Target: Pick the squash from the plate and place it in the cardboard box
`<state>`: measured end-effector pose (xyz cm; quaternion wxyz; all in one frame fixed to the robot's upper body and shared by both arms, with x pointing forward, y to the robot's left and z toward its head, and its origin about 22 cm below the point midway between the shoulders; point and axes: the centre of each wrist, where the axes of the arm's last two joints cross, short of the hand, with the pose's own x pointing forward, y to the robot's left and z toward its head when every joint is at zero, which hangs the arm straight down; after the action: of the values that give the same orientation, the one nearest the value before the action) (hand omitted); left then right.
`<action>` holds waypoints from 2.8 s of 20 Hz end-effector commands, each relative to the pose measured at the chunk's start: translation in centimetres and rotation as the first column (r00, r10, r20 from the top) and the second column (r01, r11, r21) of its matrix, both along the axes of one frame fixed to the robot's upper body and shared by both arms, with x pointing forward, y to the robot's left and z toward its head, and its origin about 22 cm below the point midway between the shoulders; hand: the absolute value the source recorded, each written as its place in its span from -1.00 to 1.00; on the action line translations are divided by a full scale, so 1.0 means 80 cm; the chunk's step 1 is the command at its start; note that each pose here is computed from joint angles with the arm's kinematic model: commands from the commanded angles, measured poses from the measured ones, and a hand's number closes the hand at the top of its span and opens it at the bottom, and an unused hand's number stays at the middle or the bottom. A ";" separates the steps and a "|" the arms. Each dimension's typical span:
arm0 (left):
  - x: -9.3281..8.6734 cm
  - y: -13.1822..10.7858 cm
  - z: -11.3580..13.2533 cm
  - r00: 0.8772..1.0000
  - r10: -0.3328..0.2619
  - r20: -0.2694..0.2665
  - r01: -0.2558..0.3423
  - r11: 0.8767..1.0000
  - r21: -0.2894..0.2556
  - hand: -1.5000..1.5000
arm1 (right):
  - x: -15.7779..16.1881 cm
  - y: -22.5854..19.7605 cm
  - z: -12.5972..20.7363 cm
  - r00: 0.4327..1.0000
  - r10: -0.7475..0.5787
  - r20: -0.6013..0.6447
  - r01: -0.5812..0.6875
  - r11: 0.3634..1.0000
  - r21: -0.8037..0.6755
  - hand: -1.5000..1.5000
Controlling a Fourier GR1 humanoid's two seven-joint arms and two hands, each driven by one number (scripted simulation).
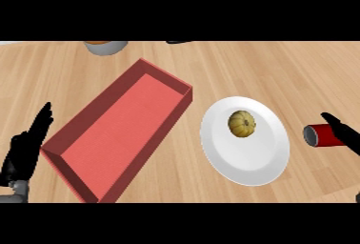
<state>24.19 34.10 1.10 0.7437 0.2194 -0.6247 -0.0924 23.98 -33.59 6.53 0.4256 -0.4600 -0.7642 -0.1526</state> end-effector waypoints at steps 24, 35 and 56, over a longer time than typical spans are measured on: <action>0.024 -0.060 0.006 0.968 -0.238 0.078 0.235 0.971 0.048 0.00 | -0.301 0.194 -0.113 0.775 -0.423 -0.469 0.409 0.902 -0.137 -1.00; 0.035 -0.065 0.013 0.960 -0.263 0.094 0.260 0.965 0.048 0.00 | -0.333 0.208 -0.080 0.685 -0.410 -0.603 0.466 0.882 -0.071 -1.00; 0.043 -0.089 0.001 0.951 -0.298 0.087 0.297 0.955 0.030 0.00 | -0.271 0.157 -0.052 0.609 -0.443 -0.658 0.441 0.879 -0.183 -1.00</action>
<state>28.36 28.31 2.97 0.6677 0.1651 -0.6985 -0.1974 1.08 -20.54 1.81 0.6105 -0.6572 -0.4326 -0.0909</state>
